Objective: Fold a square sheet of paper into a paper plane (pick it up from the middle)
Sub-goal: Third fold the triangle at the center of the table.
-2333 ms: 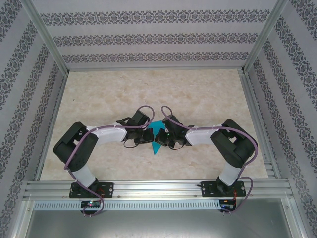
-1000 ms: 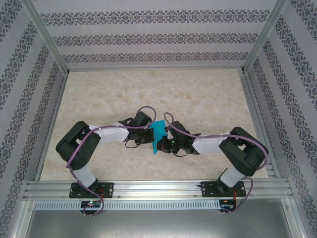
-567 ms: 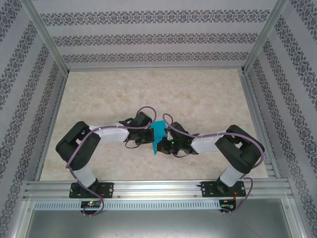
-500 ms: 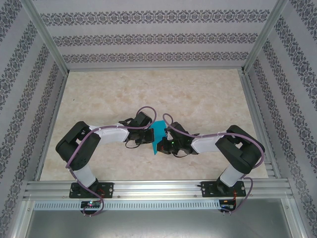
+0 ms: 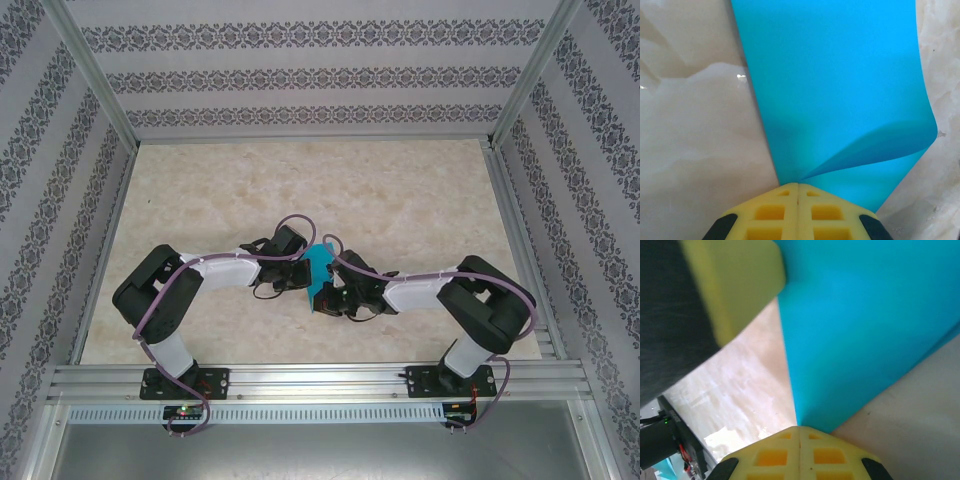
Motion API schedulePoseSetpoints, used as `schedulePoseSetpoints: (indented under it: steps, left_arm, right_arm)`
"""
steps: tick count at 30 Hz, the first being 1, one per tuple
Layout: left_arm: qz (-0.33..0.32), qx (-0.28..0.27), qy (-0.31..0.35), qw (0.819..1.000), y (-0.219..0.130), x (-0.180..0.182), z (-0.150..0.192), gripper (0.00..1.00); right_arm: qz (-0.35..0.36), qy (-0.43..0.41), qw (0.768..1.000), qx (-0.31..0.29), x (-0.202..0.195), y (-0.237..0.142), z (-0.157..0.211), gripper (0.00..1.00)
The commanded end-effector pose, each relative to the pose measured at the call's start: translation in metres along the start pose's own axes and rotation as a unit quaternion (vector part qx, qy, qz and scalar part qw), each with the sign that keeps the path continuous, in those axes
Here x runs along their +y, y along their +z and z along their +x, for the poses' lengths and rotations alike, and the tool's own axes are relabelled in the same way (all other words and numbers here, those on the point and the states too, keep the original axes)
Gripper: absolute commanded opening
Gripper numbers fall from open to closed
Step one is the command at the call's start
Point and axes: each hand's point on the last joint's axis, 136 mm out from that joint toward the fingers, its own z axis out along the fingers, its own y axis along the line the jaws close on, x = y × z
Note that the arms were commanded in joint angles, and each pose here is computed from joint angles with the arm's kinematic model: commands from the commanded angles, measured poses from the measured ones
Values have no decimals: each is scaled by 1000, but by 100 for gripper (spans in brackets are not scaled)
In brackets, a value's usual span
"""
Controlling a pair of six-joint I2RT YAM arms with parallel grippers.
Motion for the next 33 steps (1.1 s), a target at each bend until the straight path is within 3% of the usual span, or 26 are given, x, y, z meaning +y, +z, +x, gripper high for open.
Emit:
schedulePoseSetpoints:
  steps: [1, 10, 22, 28, 33]
  left_arm:
    - [-44, 7, -7, 999, 5, 23, 13, 0]
    - [-45, 7, -10, 999, 5, 24, 14, 0]
    - [-46, 6, -10, 999, 5, 24, 14, 0]
    - [-48, 5, -8, 999, 3, 24, 14, 0]
    - [-46, 3, -4, 999, 2, 22, 11, 0]
  right_arm:
    - [11, -10, 1000, 8, 1, 7, 1, 4]
    - [0, -40, 999, -10, 28, -13, -6, 5]
    - [25, -30, 999, 9, 14, 8, 0, 5]
    - [7, -32, 998, -61, 27, -31, -28, 6]
    - [43, -6, 994, -104, -2, -56, -54, 6]
